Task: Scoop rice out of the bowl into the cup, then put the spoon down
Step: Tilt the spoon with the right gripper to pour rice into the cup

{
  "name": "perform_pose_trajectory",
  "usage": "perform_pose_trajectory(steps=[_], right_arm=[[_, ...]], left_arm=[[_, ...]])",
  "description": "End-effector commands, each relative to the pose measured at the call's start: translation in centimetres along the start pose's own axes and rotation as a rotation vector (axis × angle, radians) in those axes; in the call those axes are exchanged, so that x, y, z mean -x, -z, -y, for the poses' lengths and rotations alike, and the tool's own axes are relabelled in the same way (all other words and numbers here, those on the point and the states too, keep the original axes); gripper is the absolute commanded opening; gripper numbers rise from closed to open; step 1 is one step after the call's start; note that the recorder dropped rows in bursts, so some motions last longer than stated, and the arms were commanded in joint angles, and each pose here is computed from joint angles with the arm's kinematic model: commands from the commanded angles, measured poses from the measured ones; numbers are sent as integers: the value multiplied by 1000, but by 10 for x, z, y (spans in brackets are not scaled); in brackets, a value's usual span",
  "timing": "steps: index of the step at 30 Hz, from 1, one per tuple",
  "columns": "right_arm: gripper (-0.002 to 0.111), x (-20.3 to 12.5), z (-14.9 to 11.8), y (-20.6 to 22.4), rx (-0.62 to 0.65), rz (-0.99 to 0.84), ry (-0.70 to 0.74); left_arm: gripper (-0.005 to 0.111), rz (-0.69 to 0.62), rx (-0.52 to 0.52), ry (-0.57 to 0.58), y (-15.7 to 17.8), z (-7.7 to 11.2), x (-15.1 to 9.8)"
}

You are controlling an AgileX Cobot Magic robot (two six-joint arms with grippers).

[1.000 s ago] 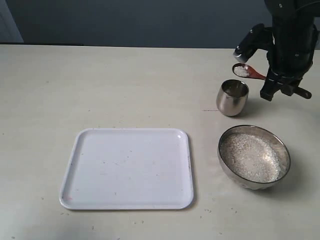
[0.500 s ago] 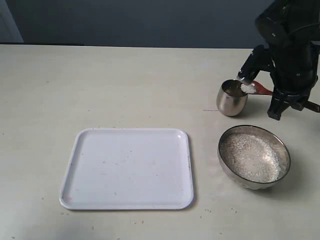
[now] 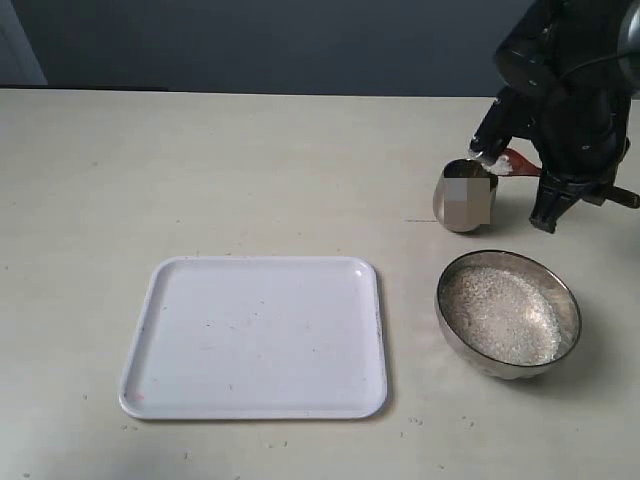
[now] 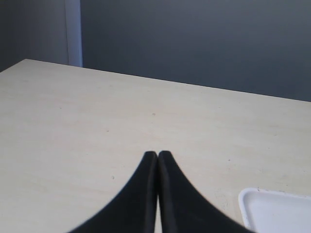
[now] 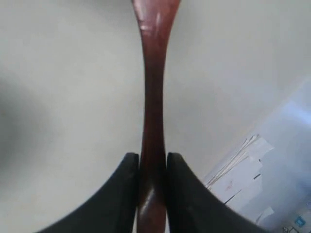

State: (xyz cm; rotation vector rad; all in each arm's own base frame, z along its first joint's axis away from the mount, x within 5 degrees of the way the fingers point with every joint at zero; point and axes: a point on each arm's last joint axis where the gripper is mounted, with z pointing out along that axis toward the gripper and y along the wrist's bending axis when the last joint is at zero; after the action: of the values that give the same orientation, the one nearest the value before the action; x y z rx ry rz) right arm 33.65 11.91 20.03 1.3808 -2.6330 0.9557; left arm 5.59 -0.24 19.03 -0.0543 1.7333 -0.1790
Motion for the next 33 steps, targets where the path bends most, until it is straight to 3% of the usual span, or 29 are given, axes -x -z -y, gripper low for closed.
perform_pose_trajectory(steps=[1, 17, 33], right_arm=[[-1, 2, 1, 0, -16, 14, 1], [-1, 18, -10, 10, -202, -9, 56], [-1, 22, -20, 19, -215, -11, 80]], left_arm=[[1, 18, -11, 5, 1, 1, 2], [1, 18, -11, 5, 1, 1, 2], [1, 18, -11, 5, 1, 1, 2]])
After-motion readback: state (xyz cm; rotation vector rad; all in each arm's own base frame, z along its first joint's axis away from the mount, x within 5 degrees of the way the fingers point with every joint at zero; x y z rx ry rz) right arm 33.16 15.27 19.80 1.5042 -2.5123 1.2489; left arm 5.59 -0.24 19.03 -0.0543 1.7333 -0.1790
